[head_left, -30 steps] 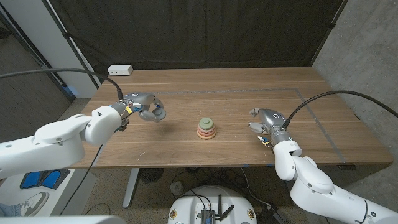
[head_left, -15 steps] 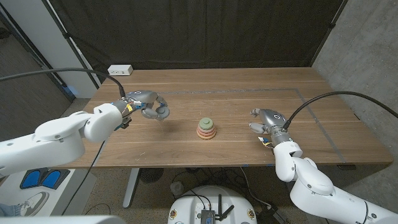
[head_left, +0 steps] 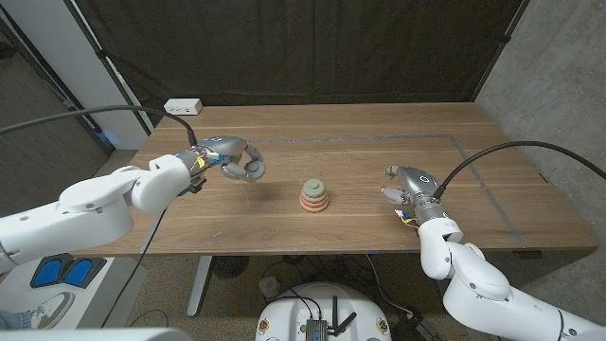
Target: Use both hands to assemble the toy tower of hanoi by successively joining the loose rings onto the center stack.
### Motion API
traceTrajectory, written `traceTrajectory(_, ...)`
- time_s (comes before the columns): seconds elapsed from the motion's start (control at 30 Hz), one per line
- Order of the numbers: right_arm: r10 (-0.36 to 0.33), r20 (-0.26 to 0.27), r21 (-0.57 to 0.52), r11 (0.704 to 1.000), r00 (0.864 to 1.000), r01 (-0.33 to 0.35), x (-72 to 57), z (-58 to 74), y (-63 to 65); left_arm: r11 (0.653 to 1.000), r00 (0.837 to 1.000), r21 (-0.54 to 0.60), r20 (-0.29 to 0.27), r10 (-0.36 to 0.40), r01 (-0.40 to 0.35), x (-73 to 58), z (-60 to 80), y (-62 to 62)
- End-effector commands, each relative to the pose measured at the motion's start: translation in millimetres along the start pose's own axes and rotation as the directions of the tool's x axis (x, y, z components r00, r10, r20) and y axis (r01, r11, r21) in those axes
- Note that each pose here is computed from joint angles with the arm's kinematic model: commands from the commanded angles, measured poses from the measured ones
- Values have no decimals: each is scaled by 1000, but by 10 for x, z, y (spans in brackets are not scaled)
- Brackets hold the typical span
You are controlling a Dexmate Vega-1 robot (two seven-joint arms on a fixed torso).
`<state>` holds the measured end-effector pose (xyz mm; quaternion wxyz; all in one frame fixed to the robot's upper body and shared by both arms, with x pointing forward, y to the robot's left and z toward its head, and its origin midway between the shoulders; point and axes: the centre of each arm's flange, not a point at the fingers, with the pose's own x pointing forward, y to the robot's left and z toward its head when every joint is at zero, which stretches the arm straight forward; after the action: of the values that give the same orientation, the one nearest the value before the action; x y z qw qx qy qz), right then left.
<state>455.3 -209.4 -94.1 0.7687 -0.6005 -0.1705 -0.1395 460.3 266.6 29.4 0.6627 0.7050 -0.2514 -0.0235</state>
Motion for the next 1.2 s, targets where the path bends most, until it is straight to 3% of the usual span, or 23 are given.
traceTrajectory(0.03,-9,-8,3,1000,1000,9,-65,-18,-9,1000,998,2,57,-9,9,107,110,1)
traceTrajectory(0.57,-42,-28,4,999,999,43,-218,-82,-52,1000,984,-5,176,2,-1,289,371,-2)
traceTrajectory(1.2,-43,-16,-8,999,999,43,-206,-58,-95,999,968,-1,249,-33,34,578,536,6)
